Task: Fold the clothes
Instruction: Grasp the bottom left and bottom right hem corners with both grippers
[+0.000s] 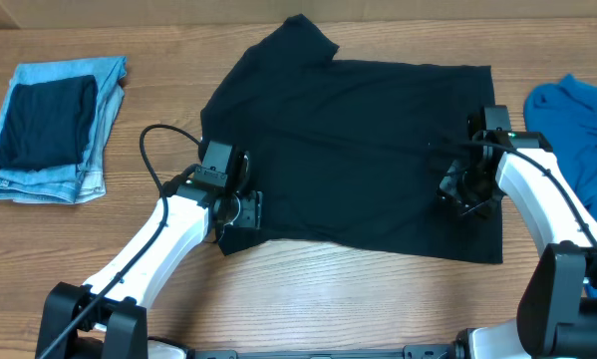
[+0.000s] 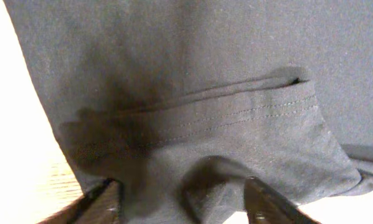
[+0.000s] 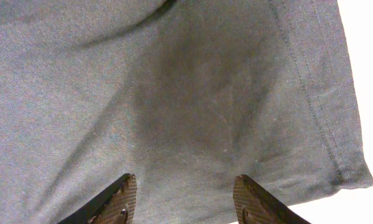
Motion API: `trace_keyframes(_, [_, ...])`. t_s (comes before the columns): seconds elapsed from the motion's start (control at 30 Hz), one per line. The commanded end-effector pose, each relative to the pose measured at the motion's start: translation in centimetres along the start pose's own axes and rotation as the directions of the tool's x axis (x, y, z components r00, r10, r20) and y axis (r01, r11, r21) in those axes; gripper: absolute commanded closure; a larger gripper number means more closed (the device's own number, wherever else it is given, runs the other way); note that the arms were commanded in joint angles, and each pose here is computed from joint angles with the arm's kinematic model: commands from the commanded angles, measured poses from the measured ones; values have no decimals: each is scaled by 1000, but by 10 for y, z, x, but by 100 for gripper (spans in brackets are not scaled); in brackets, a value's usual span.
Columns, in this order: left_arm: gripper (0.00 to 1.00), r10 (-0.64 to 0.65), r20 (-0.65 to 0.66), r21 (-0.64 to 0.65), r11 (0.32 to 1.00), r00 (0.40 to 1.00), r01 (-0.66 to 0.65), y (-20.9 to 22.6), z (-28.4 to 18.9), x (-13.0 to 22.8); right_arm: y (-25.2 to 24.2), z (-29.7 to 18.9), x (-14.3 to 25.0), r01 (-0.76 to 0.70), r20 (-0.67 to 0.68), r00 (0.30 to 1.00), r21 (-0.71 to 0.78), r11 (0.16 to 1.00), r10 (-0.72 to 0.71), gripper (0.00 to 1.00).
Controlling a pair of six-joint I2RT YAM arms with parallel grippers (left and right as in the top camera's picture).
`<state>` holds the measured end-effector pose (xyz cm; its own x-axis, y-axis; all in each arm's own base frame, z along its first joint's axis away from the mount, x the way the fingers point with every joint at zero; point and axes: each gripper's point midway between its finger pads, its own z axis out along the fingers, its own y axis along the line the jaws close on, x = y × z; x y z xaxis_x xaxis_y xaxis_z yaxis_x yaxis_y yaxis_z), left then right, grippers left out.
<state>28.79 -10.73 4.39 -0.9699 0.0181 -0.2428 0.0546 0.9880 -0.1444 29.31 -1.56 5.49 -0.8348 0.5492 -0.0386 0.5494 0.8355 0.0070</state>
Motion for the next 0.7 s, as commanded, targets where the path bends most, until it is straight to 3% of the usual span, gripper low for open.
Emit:
trace_keyframes(0.0, [72,-7,19,22,1000,1000,6,-4,-3,-7,-2,-6,-4,12,35,999,2,1000,-12,46])
trace_keyframes(0.1, [71,-6,17,46,999,1000,5,-9,-4,-7,-3,-7,-12,19,72,997,10,1000,-20,31])
trace_keyframes(0.17, [70,-5,11,57,998,1000,4,-11,-4,-6,-2,-7,-17,15,89,996,0,1000,-15,28])
trace_keyframes(0.3, [45,-6,4,54,999,1000,6,-10,-4,-4,-1,-7,-19,18,98,995,-4,1000,-18,27])
trace_keyframes(0.5, [42,-113,20,-52,992,993,114,10,0,-1,0,-7,-21,18,104,994,-8,1000,-17,27])
trace_keyframes(0.67, [39,-214,-1,-65,975,977,213,13,1,7,0,-7,-20,18,103,995,-8,1000,-17,26])
